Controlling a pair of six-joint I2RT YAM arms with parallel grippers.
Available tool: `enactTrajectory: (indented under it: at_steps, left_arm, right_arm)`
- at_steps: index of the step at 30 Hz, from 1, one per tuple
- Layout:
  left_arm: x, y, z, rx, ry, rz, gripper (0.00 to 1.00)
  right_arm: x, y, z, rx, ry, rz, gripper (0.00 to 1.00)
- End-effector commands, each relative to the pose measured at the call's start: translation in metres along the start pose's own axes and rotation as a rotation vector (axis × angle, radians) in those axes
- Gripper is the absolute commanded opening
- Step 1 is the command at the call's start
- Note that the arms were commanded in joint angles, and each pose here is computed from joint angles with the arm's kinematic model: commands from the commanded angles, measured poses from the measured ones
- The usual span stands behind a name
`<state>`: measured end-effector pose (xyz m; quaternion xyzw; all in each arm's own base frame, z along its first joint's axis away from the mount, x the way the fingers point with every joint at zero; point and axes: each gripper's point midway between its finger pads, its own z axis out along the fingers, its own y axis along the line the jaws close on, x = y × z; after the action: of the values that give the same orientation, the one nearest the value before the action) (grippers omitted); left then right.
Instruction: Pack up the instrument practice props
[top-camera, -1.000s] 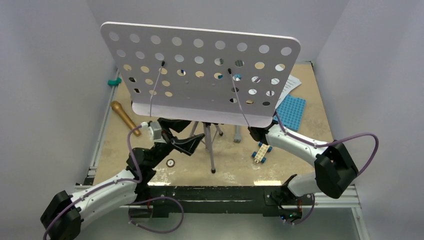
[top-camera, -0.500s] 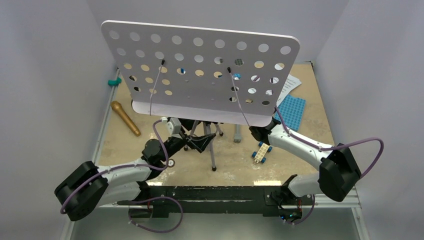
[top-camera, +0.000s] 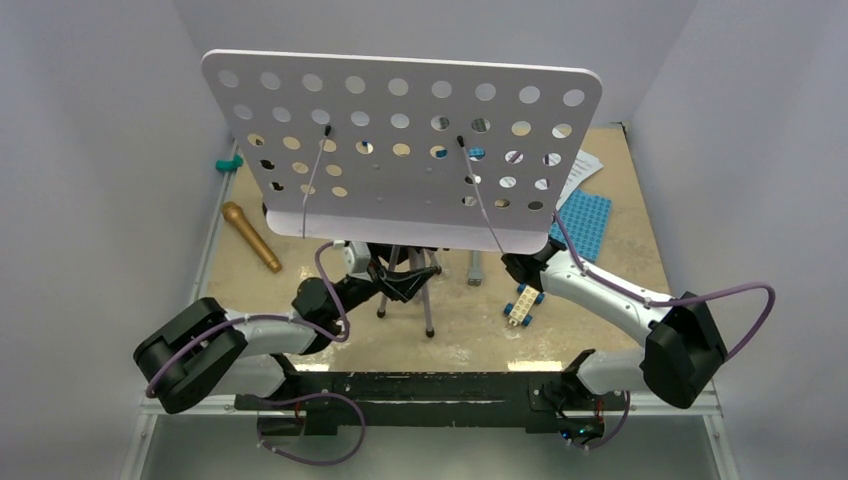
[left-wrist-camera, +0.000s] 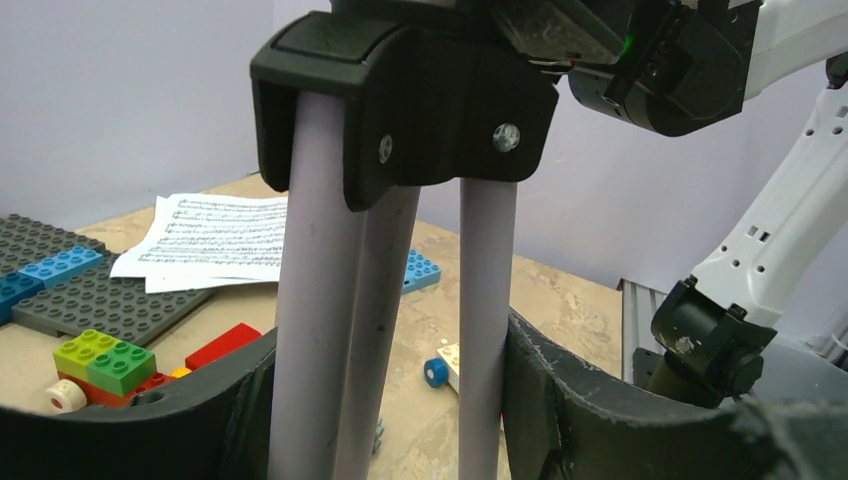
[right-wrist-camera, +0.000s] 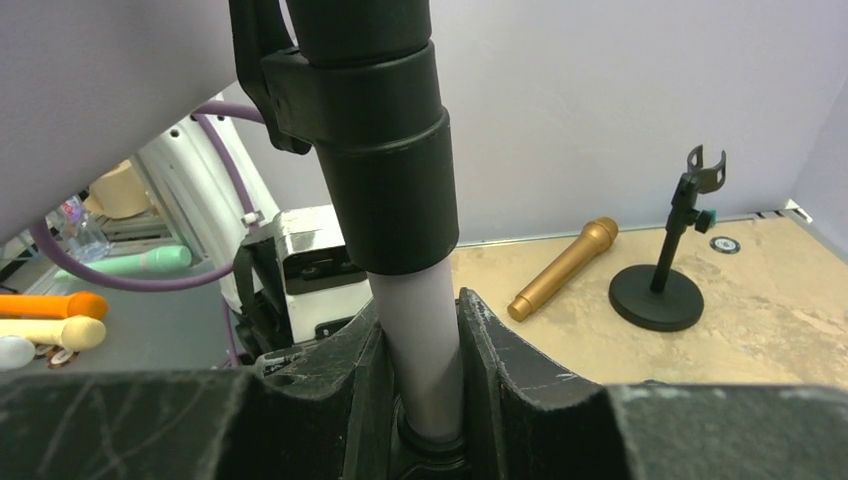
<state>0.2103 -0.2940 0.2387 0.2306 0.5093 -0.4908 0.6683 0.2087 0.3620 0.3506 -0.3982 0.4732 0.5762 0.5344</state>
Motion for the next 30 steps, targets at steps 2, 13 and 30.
enactTrajectory:
  at_steps: [2,13,30]
  left_arm:
    - [0.009,0.012,-0.010,-0.082,0.070,-0.001,0.44]
    - [-0.014,-0.001,-0.012,-0.057,0.104,-0.002,0.75]
    - [0.027,0.003,-0.033,-0.093,0.188,-0.089,0.52]
  right_arm:
    - [0.031,0.000,-0.006,0.041,0.121,0.180,0.00]
    - [-0.027,0.017,0.004,-0.026,-0.026,0.149,0.00]
    - [-0.016,0.022,0.005,-0.076,-0.001,0.193,0.49]
